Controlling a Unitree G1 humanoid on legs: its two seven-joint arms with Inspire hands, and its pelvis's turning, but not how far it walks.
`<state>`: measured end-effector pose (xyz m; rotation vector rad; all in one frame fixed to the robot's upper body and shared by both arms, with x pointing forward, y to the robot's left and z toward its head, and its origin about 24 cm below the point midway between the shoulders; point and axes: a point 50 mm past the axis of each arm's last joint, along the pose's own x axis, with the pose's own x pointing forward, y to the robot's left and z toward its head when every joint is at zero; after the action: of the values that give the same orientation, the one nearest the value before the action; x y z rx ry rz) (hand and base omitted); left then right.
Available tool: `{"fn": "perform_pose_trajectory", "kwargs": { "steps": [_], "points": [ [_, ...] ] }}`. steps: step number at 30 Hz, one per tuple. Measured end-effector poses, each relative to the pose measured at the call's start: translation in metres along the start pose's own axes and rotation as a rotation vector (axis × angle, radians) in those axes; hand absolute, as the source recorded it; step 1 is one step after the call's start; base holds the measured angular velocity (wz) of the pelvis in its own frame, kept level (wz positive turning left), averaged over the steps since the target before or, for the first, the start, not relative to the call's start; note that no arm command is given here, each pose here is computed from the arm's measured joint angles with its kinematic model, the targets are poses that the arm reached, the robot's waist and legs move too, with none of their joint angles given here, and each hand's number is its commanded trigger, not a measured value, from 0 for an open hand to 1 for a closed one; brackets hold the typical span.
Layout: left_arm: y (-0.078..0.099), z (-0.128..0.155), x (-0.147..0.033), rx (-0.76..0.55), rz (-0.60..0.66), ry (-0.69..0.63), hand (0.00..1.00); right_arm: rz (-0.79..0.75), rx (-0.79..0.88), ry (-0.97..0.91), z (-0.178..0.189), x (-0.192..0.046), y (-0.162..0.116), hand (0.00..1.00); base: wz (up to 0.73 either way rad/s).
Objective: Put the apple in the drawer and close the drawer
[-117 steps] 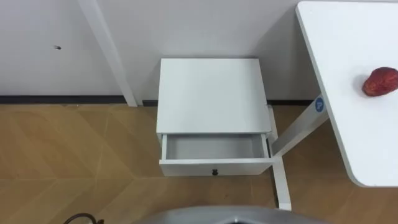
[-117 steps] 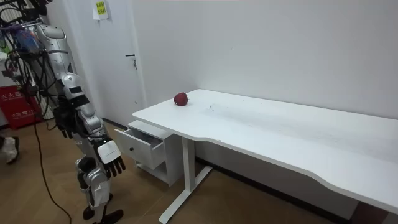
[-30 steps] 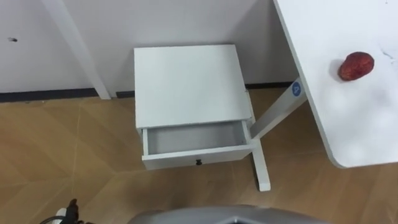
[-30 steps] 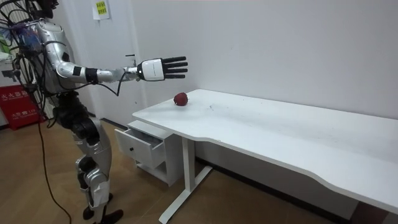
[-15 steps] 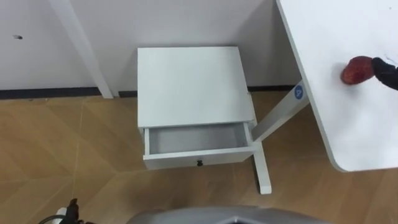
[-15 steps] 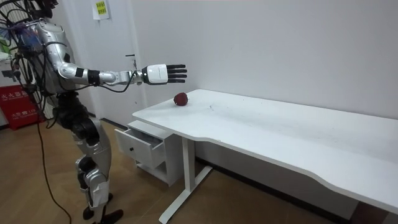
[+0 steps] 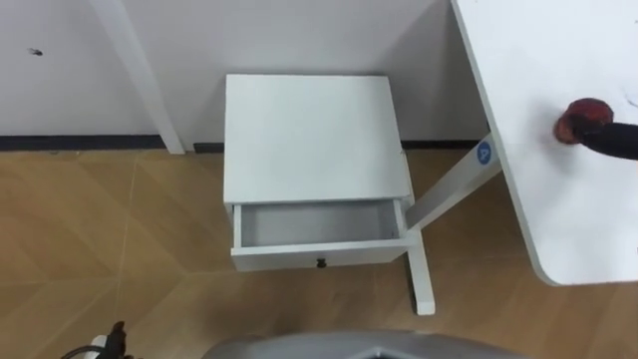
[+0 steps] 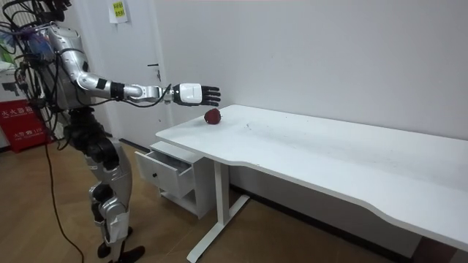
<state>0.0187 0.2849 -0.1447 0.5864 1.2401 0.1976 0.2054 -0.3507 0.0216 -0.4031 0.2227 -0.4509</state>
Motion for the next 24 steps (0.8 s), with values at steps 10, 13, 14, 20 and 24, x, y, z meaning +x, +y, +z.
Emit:
{"fn": "perform_pose_trajectory", "kwargs": {
  "steps": [10,13,14,20,24],
  "points": [
    [0.007,-0.003,0.001,0.028,-0.014,0.007,0.0,0.08,-0.052,0.116,-0.021,0.002,-0.001,0.0,0.0],
    [0.009,-0.004,0.001,0.031,-0.011,0.009,0.0,0.102,-0.076,0.158,-0.028,0.006,-0.004,0.0,0.0],
    [0.009,-0.004,0.001,0.031,-0.011,0.008,0.0,0.104,-0.081,0.177,-0.031,0.006,-0.006,0.0,0.0],
    [0.009,-0.004,0.0,0.03,-0.008,0.009,0.0,0.103,-0.096,0.234,-0.04,0.007,-0.015,0.0,0.0],
    [0.012,-0.006,0.001,0.03,-0.001,0.013,0.0,0.109,-0.105,0.255,-0.043,0.006,-0.019,0.0,0.0]
  ]
}}
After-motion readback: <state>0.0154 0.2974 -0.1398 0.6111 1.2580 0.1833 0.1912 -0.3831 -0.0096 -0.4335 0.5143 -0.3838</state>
